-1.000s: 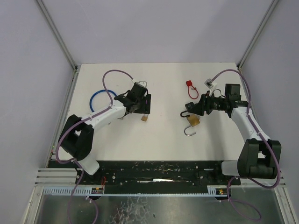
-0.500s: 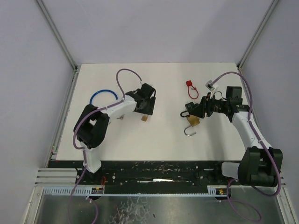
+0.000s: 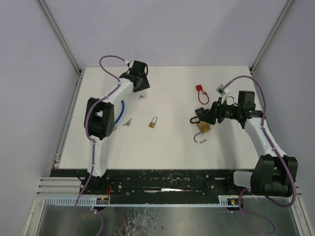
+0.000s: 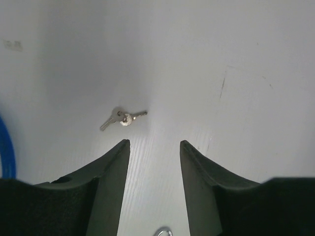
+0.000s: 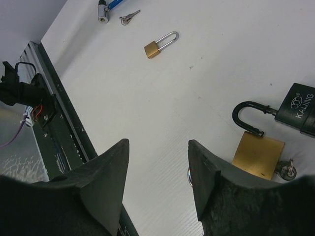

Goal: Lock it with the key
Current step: Pick up the key from the center of the board.

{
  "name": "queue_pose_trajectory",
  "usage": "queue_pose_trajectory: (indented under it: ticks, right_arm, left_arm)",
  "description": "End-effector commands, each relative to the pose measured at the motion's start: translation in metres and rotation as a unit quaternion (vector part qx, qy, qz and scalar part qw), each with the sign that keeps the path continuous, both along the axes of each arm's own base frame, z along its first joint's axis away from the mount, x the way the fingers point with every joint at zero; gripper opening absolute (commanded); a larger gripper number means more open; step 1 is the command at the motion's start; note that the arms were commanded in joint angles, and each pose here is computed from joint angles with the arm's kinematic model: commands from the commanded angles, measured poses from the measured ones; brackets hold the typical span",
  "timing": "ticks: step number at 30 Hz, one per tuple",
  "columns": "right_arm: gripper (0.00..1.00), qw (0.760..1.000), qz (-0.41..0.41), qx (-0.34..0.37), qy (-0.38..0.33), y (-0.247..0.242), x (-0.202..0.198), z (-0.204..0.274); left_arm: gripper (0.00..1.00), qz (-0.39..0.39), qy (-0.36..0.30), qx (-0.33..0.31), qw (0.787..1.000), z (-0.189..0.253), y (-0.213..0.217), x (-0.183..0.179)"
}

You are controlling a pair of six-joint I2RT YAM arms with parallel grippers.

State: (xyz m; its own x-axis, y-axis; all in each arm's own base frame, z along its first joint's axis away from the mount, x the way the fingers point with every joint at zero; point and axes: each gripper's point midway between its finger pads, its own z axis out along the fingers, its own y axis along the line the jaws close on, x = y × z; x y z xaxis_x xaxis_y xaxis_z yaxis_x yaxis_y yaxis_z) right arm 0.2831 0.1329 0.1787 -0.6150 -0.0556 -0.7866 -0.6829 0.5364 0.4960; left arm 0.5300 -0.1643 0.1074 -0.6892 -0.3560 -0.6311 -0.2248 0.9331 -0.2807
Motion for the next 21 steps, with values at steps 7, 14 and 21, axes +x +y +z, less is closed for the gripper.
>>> queue_pose_trajectory:
  ticks: [7, 14, 21]
  right_arm:
    - [0.58, 1.0, 0.011, 0.0, -0.006, 0.002, 0.007, 0.002]
    - [0.58, 1.0, 0.01, -0.003, 0.001, 0.001, 0.011, -0.002]
    - [0.58, 1.0, 0.01, -0.005, 0.005, 0.0, 0.013, -0.005]
  left_arm:
    - [0.36, 0.071, 0.035, 0.029, 0.996, -0.037, 0.008, 0.029]
    - [0.3, 0.083, 0.042, 0.041, 0.995, -0.049, 0.022, 0.035]
    - [0.3, 0.088, 0.054, 0.043, 0.994, -0.058, 0.025, 0.031]
